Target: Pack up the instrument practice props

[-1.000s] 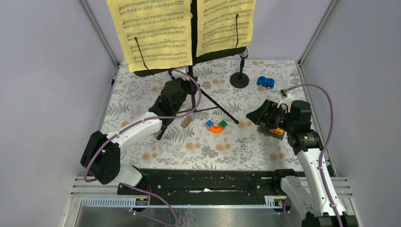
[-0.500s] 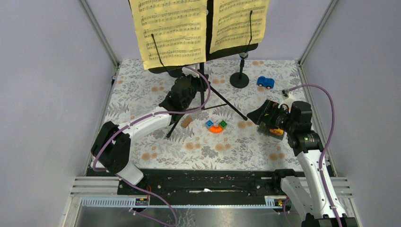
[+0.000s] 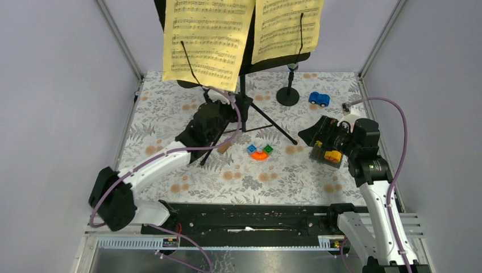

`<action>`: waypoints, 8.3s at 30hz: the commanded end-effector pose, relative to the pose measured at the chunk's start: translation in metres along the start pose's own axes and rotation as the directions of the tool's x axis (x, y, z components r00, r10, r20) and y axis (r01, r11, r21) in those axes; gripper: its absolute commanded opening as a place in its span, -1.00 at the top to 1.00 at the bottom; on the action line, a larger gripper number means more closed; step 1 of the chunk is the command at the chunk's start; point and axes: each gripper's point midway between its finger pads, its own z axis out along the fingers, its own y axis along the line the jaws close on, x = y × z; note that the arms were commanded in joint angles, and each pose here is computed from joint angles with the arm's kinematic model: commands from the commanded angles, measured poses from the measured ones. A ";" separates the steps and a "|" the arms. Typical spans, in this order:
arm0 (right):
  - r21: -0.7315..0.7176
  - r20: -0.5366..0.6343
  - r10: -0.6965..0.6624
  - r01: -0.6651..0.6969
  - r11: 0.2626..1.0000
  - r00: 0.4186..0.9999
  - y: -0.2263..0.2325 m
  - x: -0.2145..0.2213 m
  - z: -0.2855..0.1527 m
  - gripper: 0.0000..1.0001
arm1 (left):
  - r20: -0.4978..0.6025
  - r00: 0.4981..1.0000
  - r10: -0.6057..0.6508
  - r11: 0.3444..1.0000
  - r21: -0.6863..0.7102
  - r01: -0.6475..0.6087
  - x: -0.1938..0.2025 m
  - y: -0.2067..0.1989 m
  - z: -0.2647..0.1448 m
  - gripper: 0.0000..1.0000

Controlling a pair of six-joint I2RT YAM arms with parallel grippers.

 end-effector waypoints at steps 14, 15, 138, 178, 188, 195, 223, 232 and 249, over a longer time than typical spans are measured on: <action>-0.382 0.257 -0.036 0.135 0.914 0.966 0.097 -0.074 -0.027 -0.99 | -0.114 0.982 -0.151 0.982 0.095 0.162 0.036 0.010 -0.109 -0.93; -0.443 0.255 -0.024 0.139 0.886 0.967 0.109 -0.077 -0.031 -0.99 | -0.113 0.981 -0.156 0.981 0.096 0.167 0.029 0.011 -0.117 -0.92; -0.370 0.652 -0.286 0.624 0.689 0.702 0.298 -0.175 -0.068 1.00 | 0.330 0.926 -0.185 0.979 -0.015 0.202 -0.253 0.000 -0.158 1.00; -0.677 -0.136 -0.302 0.134 0.724 0.943 0.220 0.086 -0.023 1.00 | 0.246 0.964 -0.104 0.994 -0.016 0.112 -0.220 0.013 -0.194 -0.98; -0.732 -0.101 -0.423 0.221 0.645 0.901 0.299 0.132 0.010 1.00 | 0.316 0.935 -0.160 0.987 0.053 0.151 -0.241 0.015 -0.242 -0.97; -0.691 -0.079 -0.383 0.226 0.687 0.920 0.340 0.147 0.081 1.00 | 0.393 0.902 -0.179 0.983 0.038 0.179 -0.259 0.031 -0.279 -0.97; -0.089 -0.070 -0.028 0.022 0.996 0.997 0.272 0.233 0.369 0.67 | 0.343 0.927 -0.155 0.981 -0.056 0.185 -0.234 0.052 -0.287 -0.97; -0.042 -0.019 -0.152 0.151 0.988 0.988 0.260 0.200 0.344 -0.16 | 0.330 0.937 -0.110 0.983 -0.103 0.152 -0.229 0.059 -0.286 -0.98; -0.409 -0.064 -0.572 0.501 0.763 0.818 0.278 0.164 0.195 -0.36 | 0.269 0.955 0.123 0.991 0.019 -0.133 -0.290 0.011 -0.279 -0.98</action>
